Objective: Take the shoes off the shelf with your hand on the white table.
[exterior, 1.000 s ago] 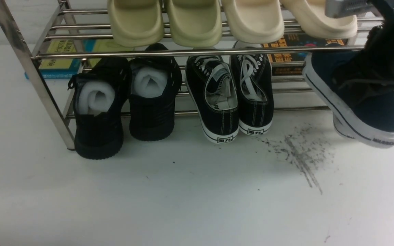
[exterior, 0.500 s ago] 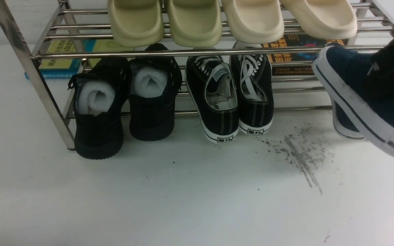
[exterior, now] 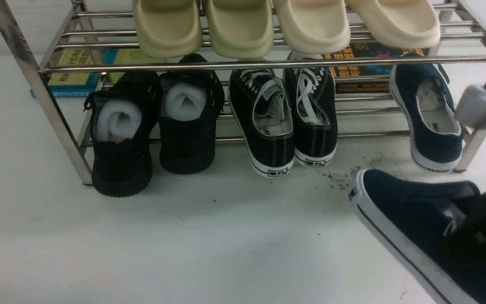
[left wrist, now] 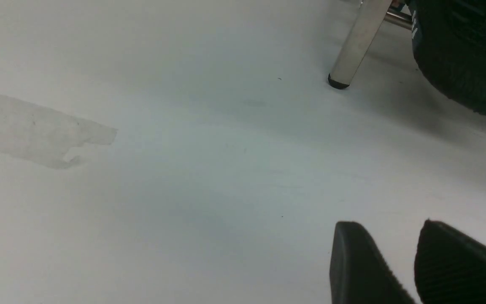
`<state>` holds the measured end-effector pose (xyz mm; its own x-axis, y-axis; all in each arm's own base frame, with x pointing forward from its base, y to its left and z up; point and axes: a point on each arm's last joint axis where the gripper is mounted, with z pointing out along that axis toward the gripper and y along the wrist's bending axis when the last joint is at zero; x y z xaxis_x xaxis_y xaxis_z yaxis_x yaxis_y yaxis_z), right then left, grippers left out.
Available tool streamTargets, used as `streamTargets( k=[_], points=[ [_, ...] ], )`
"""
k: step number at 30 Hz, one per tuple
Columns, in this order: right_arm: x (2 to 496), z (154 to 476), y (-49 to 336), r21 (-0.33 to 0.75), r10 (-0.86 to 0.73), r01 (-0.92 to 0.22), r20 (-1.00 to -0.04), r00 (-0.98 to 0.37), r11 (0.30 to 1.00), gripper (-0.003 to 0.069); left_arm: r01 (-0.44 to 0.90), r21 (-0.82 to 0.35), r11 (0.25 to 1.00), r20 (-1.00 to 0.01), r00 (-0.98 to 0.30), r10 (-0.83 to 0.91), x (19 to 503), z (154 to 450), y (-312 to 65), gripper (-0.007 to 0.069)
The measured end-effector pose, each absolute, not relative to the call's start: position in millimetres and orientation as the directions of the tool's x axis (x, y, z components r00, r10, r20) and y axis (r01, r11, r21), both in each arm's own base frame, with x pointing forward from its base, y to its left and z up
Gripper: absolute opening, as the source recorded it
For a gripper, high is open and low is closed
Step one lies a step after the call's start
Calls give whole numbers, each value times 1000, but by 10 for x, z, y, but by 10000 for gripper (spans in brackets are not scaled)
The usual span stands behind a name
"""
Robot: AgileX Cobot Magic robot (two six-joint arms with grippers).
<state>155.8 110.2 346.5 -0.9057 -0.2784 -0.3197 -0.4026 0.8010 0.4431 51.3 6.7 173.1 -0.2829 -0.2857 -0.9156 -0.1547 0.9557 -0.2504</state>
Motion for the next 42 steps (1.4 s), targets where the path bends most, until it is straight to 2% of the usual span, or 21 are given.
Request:
streamTargets(
  k=[5, 8, 12, 15, 22, 29, 34, 42],
  points=[
    [1448, 3384, 1250, 451, -333, -443, -305, -892, 774, 41, -155, -250, 956, -916, -283, -286, 513, 1731, 67, 242],
    [1336, 3363, 1458, 465, -369, -494, -337, -866, 735, 42, -155, -250, 956, -916, -283, -286, 513, 1731, 67, 242],
    [1251, 3325, 1713, 467, -381, -521, -364, -850, 715, 43, -155, -250, 956, -916, -283, -286, 513, 1731, 67, 242],
    [1257, 3222, 1886, 439, -386, -520, -361, -849, 733, 43, -155, -250, 956, -916, -283, -286, 513, 1731, 67, 242],
    [1419, 2750, 2431, 331, -362, -462, -322, -875, 823, 43, -155, -250, 956, -916, -283, -286, 513, 1730, 67, 242],
    [1686, 2448, 2734, 238, -305, -407, -369, -878, 882, 44, -155, -250, 956, -916, -283, -286, 513, 1730, 67, 242],
    [1793, 2214, 2904, 259, -254, -367, -384, -888, 894, 44, -155, -250, 956, -916, -283, -286, 513, 1730, 67, 242],
    [1875, 1893, 3080, 277, -244, -364, -387, -889, 889, 48, -155, -250, 956, -916, -283, -286, 513, 1730, 67, 242]
  ],
)
